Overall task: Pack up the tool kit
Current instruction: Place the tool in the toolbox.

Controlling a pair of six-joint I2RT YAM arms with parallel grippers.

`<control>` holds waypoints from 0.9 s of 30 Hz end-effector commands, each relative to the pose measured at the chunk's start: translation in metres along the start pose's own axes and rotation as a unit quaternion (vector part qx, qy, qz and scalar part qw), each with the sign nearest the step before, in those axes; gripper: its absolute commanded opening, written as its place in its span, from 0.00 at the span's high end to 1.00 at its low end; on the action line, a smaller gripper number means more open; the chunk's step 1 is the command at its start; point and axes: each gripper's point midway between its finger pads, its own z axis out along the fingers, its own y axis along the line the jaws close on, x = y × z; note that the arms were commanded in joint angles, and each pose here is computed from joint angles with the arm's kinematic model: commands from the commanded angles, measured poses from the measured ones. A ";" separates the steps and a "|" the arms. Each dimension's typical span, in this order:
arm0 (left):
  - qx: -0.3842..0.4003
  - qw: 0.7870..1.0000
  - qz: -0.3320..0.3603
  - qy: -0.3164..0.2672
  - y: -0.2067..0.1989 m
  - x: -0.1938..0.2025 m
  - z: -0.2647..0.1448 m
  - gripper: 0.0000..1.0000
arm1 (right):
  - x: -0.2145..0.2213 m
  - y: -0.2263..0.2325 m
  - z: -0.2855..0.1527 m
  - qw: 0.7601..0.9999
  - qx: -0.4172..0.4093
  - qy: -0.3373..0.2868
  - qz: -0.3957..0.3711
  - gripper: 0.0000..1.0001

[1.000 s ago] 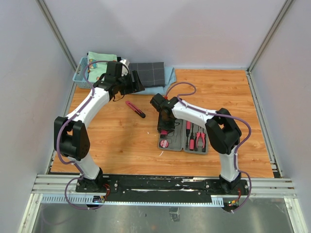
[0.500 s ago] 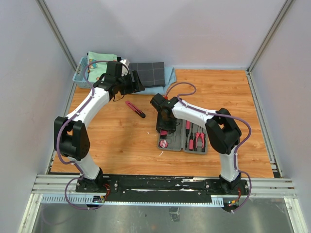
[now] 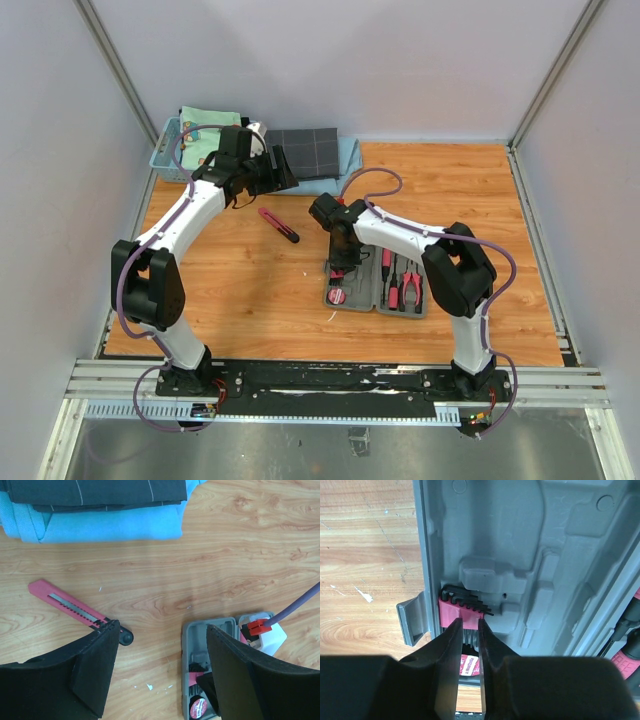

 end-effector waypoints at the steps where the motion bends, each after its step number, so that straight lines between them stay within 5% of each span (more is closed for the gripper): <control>1: 0.009 1.000 0.002 -0.008 -0.002 -0.006 -0.001 0.26 | 0.000 -0.009 0.001 1.000 0.020 0.000 -0.005 0.82; 27: 0.005 1.000 0.003 -0.008 0.001 -0.002 -0.006 0.26 | 0.059 -0.040 0.069 0.986 0.092 0.133 -0.035 0.88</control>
